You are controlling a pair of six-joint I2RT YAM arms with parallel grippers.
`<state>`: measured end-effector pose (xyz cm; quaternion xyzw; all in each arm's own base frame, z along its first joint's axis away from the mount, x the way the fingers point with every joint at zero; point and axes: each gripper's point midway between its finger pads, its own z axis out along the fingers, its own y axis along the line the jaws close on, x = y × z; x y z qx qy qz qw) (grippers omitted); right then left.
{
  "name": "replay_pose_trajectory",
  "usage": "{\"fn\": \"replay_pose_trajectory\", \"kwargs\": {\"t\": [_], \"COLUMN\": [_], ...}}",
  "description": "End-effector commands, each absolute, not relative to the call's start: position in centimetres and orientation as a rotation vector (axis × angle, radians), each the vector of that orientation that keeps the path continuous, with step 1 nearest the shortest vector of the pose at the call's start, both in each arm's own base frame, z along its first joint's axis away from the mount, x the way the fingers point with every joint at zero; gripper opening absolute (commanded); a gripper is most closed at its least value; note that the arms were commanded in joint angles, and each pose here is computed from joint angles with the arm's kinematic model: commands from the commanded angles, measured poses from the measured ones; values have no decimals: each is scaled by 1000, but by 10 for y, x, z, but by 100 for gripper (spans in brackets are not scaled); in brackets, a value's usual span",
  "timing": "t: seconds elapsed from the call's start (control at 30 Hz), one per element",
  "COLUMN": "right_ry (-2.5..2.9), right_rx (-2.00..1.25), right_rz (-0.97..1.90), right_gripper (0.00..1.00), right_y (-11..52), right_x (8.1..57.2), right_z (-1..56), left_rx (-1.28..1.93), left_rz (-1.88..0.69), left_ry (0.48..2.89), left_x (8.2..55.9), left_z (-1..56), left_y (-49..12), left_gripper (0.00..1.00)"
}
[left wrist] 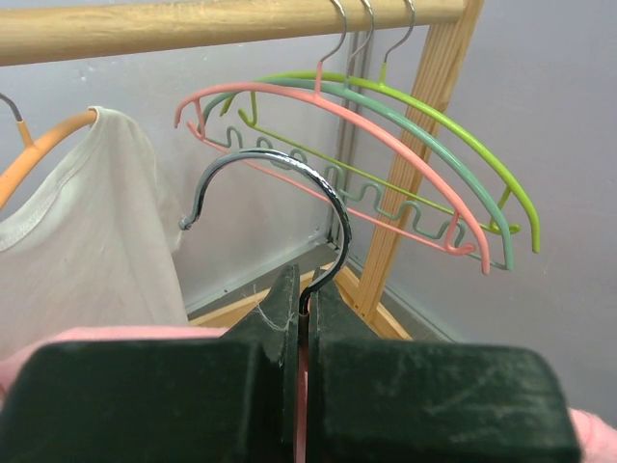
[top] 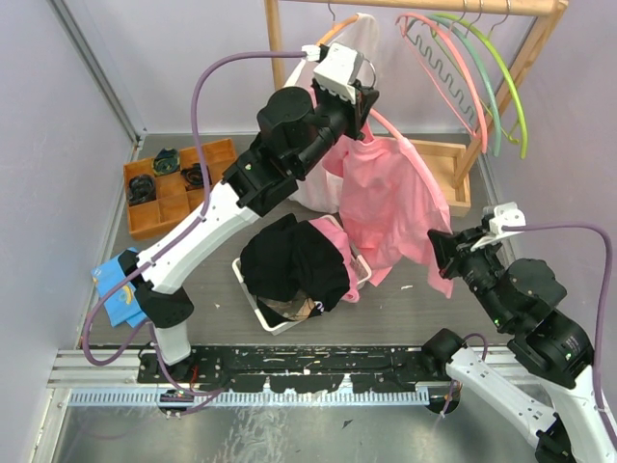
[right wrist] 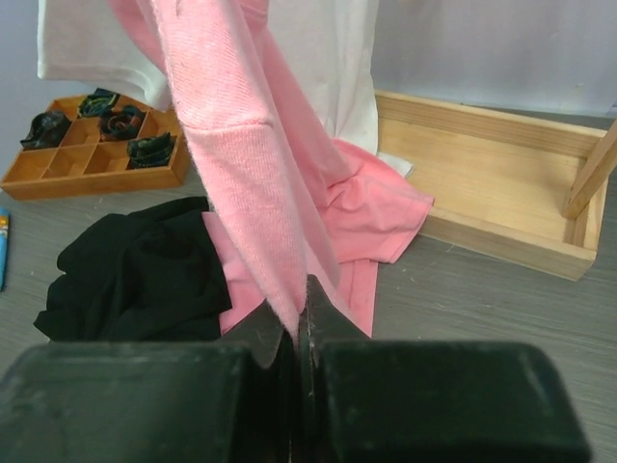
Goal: Remove the t-shirt from the hanger
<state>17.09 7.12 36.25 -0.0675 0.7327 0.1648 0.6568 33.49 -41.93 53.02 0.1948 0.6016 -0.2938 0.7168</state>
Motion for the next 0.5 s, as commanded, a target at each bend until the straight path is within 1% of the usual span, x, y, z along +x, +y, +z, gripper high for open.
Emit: {"fn": "replay_pose_trajectory", "kwargs": {"t": [0.0,0.07,0.1,0.13,0.2,0.23,0.43,0.47], "right_ry": [1693,1705,1709,1710,1716,1719,1767,1767], "right_rx": [-141,-140,-137,-133,-119,-112,-108,-109], "right_rz": [388,389,389,388,384,381,365,367], "right_gripper": [8,17,18,15,3,1,1,3], "right_y": [75,75,75,74,73,72,75,75], "right_x": [173,172,172,172,172,172,177,177], "right_z": [352,347,345,344,340,338,330,331], "left_rx": [312,300,299,297,289,284,263,265], "left_rz": [-693,-694,-693,-694,-695,-696,-713,-712], "left_ry": [1237,1235,1236,1233,1231,1229,1224,1225], "left_x": [332,333,333,333,333,333,332,332], "left_z": [580,583,584,585,587,588,594,594], "left_y": [-393,-390,-389,-387,-385,-383,-377,-377], "left_gripper": [0,0,0,0,0,0,0,0]}}
